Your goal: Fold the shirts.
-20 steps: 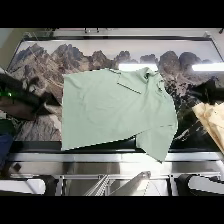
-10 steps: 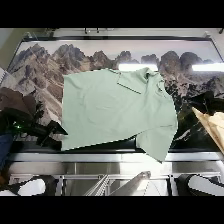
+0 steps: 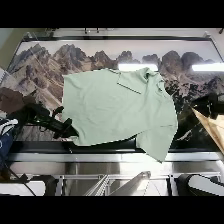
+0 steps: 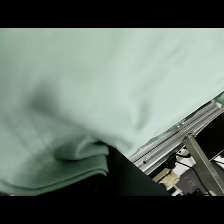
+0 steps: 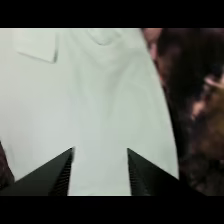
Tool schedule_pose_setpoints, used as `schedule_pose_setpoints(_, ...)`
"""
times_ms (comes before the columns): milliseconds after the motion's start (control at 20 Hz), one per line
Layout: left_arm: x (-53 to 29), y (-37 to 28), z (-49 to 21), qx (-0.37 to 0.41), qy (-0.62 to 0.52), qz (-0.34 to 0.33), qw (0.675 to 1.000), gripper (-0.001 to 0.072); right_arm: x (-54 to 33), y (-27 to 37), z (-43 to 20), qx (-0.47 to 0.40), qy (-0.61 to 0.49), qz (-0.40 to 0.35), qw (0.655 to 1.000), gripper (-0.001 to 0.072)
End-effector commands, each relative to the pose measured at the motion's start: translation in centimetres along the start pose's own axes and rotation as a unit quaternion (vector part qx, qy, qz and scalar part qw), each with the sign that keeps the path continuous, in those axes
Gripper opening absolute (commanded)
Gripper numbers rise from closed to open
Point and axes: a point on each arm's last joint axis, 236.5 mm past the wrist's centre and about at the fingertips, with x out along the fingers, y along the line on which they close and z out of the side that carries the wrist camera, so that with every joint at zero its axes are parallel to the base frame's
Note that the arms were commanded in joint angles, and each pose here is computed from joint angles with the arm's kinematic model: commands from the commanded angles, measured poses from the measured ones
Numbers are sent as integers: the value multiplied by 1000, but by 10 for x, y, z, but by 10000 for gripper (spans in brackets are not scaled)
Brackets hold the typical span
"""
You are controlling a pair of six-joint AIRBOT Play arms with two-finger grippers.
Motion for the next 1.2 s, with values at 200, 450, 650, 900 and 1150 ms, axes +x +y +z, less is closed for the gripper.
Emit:
schedule_pose_setpoints(200,-18,-26,20,54,-4,-11,998,20,12,-64,-78,122,94,-76,985,601)
schedule_pose_setpoints(450,-22,-38,20,72,2,-12,997,20,50,-83,-128,114,130,-97,980,573)
schedule_pose_setpoints(650,-27,-43,19,81,7,-14,997,20,70,-68,-147,78,170,-96,978,573)
schedule_pose_setpoints(900,-45,-70,18,124,6,-39,992,19,82,37,-144,5,169,108,980,19)
schedule_pose_setpoints(1150,-163,-225,-71,390,-96,-198,894,20,-85,251,-133,-198,21,498,844,18)
